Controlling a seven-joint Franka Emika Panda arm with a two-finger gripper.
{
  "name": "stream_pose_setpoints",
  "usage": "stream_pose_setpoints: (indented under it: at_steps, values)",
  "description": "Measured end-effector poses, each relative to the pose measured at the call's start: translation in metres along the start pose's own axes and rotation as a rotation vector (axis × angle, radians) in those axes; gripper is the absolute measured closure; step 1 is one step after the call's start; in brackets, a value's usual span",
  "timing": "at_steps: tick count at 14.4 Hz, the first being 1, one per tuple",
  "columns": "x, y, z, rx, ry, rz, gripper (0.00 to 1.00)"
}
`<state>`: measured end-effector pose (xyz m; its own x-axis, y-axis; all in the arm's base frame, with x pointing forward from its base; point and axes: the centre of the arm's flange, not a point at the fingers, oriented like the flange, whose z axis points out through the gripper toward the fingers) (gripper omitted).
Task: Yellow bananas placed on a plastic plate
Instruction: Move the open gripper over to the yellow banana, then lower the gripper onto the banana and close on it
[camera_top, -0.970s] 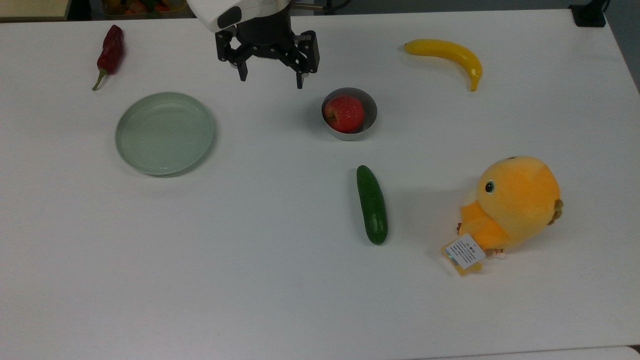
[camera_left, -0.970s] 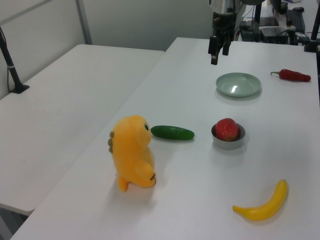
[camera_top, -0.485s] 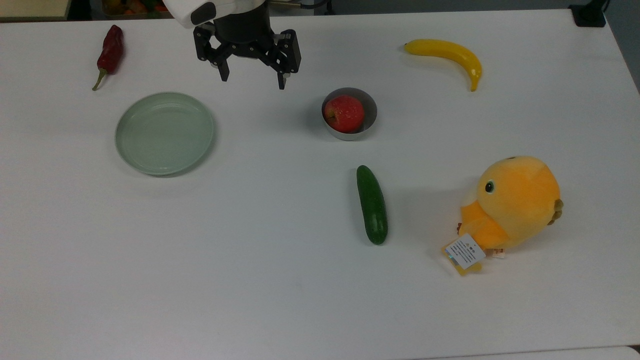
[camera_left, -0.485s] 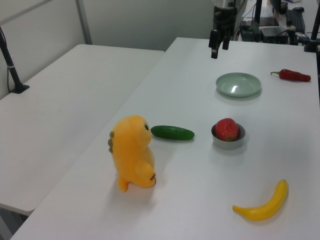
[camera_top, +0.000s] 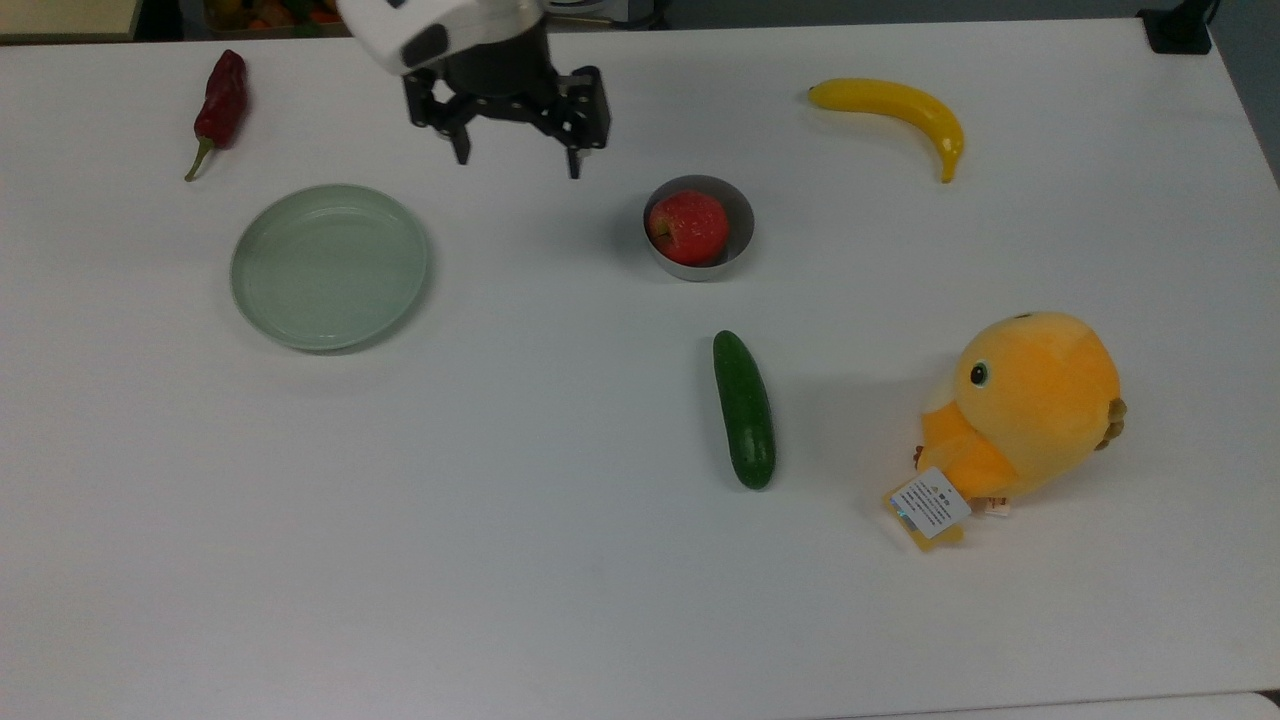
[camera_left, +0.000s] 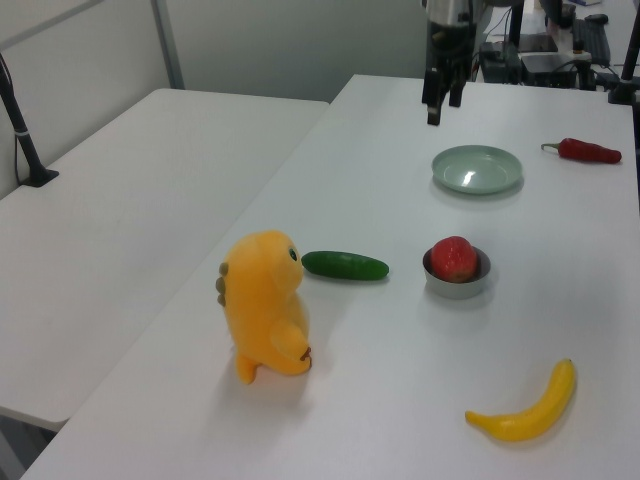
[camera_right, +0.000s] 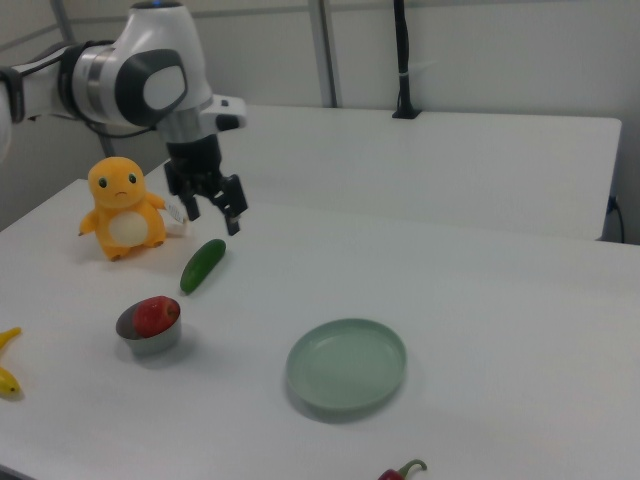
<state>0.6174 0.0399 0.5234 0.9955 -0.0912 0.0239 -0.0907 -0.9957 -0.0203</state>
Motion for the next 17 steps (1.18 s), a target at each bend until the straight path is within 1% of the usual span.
stream_pose_setpoints:
  at_steps: [1,2,5,6,7,9,12,13,14,15,16,17]
  values:
    - [-0.008,-0.016,0.007,-0.002,-0.017,-0.028,0.0]
    - [-0.02,-0.042,0.013,-0.005,-0.032,-0.073,0.0]
    - [-0.048,-0.103,0.011,0.003,0.007,-0.181,0.0]
    - [-0.066,-0.133,0.01,0.004,0.006,-0.24,0.0]
    - [-0.079,-0.153,0.01,0.004,0.003,-0.28,0.0]
    - [-0.114,-0.205,0.015,0.006,-0.012,-0.387,0.0]
    - [-0.159,-0.263,0.026,0.006,-0.038,-0.542,0.0]
    - [-0.175,-0.28,0.029,0.005,-0.046,-0.603,0.0]
    - [-0.196,-0.299,0.035,0.003,-0.059,-0.687,0.0]
    - [-0.21,-0.31,0.04,0.0,-0.071,-0.757,0.0]
    - [-0.22,-0.316,0.046,-0.002,-0.084,-0.819,0.0]
    - [-0.225,-0.319,0.051,-0.004,-0.093,-0.859,0.0]
